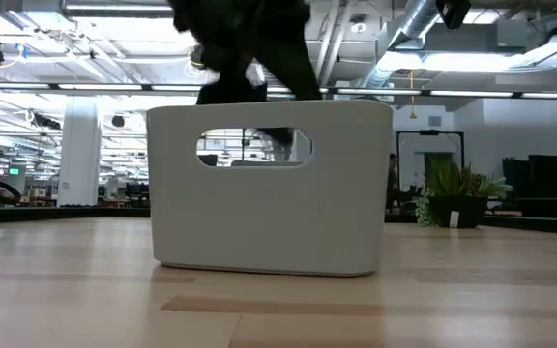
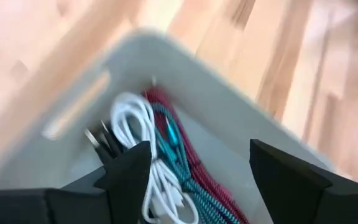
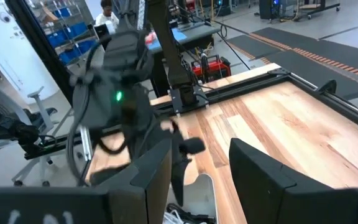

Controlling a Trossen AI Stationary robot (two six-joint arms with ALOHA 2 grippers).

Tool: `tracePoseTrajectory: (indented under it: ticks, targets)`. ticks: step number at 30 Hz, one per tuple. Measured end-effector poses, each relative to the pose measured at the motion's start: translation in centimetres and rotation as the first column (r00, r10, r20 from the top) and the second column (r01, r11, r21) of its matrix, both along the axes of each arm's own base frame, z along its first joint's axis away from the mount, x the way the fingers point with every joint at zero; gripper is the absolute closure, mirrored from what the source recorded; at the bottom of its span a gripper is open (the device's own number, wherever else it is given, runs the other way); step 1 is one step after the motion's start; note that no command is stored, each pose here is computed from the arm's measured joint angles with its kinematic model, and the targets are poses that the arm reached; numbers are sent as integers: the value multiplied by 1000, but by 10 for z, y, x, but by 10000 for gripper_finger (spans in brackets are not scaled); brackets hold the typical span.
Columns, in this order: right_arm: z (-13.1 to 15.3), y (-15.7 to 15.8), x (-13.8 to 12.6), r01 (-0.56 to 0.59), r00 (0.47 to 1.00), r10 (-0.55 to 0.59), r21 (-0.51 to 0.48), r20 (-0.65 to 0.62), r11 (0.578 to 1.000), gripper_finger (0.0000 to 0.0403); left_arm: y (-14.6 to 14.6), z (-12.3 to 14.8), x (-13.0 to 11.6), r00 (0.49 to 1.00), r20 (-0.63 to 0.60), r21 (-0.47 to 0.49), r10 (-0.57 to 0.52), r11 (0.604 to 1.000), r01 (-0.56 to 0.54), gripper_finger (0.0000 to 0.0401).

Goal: Pick and place USB-C Cables
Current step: Return to Home Position

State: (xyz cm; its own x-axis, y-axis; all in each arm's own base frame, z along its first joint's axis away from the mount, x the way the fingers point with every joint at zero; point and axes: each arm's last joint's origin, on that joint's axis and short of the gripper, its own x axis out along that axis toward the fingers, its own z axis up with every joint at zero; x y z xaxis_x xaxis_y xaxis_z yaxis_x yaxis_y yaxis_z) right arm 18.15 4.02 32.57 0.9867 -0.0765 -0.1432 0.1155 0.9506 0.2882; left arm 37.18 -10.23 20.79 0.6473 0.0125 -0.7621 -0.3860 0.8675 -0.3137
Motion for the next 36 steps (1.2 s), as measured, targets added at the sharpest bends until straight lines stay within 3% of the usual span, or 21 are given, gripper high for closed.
tracePoseTrajectory:
  ticks: [6,12,16,23,26,30,36]
  targets:
    - [8,-3,-11,0,999,-1,30,50,1000,219,17,63,-23,984,155,116,-82,991,64,149]
    - [12,-1,-18,-23,997,20,40,75,999,219,29,129,-63,932,336,201,-135,977,69,149]
    - [12,-1,-18,-31,997,28,38,75,999,220,37,160,-95,901,389,262,-191,961,91,149]
    - [22,-10,-33,-2,990,-2,25,142,1000,217,56,194,-153,883,437,304,-169,952,32,149]
    - [29,-14,-45,6,982,-6,0,189,1000,218,60,206,-178,858,447,390,-254,918,68,149]
    - [37,-19,-66,1,966,2,-10,260,1000,220,72,221,-216,809,536,387,-240,922,17,149]
    - [33,-19,-85,-41,962,48,-30,270,999,218,83,209,-263,760,613,351,-215,936,-18,150]
